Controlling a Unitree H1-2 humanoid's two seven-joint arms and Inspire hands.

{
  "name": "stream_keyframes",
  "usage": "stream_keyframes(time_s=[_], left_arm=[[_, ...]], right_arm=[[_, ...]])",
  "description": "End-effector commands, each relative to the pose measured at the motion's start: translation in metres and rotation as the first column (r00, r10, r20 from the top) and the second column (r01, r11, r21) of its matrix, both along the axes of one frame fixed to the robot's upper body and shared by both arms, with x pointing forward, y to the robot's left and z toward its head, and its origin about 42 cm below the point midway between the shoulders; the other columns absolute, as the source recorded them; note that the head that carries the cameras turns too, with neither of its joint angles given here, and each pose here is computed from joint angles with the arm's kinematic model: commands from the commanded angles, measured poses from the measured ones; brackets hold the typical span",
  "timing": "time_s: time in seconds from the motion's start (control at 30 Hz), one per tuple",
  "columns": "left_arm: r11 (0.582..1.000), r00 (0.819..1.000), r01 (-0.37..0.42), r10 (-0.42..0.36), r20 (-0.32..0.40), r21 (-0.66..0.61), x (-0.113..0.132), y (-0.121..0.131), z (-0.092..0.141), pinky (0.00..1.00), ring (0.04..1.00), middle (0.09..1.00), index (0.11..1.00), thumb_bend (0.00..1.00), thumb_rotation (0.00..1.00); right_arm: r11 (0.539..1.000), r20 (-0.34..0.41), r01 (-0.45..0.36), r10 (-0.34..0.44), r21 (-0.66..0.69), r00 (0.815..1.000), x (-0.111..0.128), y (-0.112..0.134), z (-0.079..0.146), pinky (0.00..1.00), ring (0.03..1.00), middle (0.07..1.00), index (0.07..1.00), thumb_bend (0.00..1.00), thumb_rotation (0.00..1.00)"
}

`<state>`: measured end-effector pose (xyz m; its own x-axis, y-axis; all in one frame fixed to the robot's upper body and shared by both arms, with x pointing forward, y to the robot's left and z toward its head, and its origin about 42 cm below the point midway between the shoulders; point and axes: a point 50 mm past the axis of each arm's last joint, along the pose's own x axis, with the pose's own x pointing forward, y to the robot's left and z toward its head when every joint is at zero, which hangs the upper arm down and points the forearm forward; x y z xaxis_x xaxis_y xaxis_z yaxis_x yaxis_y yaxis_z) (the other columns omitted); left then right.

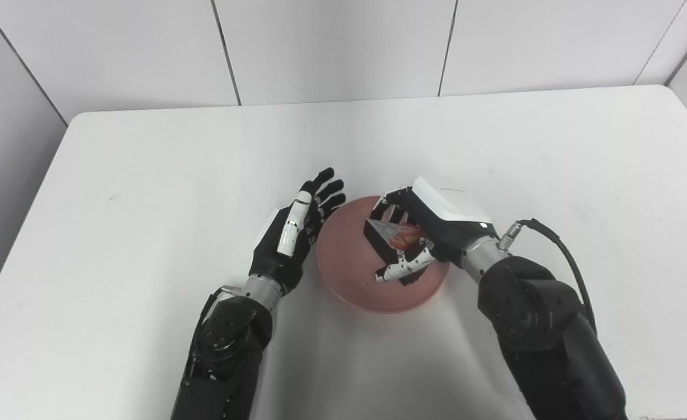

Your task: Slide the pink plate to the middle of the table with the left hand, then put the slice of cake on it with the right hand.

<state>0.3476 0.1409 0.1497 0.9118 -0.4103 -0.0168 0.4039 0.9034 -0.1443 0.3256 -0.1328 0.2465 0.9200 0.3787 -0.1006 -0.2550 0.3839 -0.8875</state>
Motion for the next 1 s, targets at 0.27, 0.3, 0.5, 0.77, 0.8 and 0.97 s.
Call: stream_keyframes(time_s=[0.27,0.3,0.5,0.77,0.8,0.97], left_arm=[[0.999,0.994,0.017,-0.014,-0.111,0.033,-0.007,-0.008,-0.016,0.9,0.897,0.904,0.892,0.43,1.0],[0.999,0.994,0.018,-0.015,-0.111,0.032,-0.007,-0.008,-0.016,0.9,0.896,0.903,0.891,0.43,1.0],[0.999,0.993,0.019,-0.016,-0.114,0.028,-0.007,-0.008,-0.015,0.9,0.895,0.901,0.888,0.43,1.0],[0.999,0.993,0.018,-0.014,-0.113,0.034,-0.008,-0.009,-0.014,0.9,0.896,0.9,0.885,0.44,1.0],[0.999,0.993,0.018,-0.014,-0.114,0.033,-0.008,-0.009,-0.014,0.9,0.896,0.9,0.886,0.44,1.0],[0.999,0.994,0.015,-0.011,-0.113,0.032,-0.008,-0.009,-0.015,0.9,0.894,0.899,0.886,0.44,1.0]], right_arm=[[1.0,0.052,-0.027,0.026,0.016,0.998,0.014,0.015,-0.004,0.25,0.34,0.457,0.55,0.51,0.0],[1.0,0.049,-0.024,0.024,0.013,0.999,0.015,0.015,-0.006,0.25,0.341,0.458,0.55,0.51,0.0],[1.0,0.053,-0.014,0.014,0.0,0.999,0.021,0.011,-0.016,0.27,0.344,0.458,0.55,0.51,0.0],[1.0,0.05,-0.001,0.001,-0.006,0.999,0.021,0.005,-0.026,0.27,0.347,0.46,0.553,0.51,0.0],[1.0,0.05,0.0,0.0,-0.008,0.999,0.021,0.004,-0.027,0.28,0.348,0.465,0.556,0.51,0.0],[0.998,0.039,0.005,-0.003,-0.058,0.999,0.018,0.003,-0.029,0.27,0.383,0.51,0.509,0.51,0.0]])
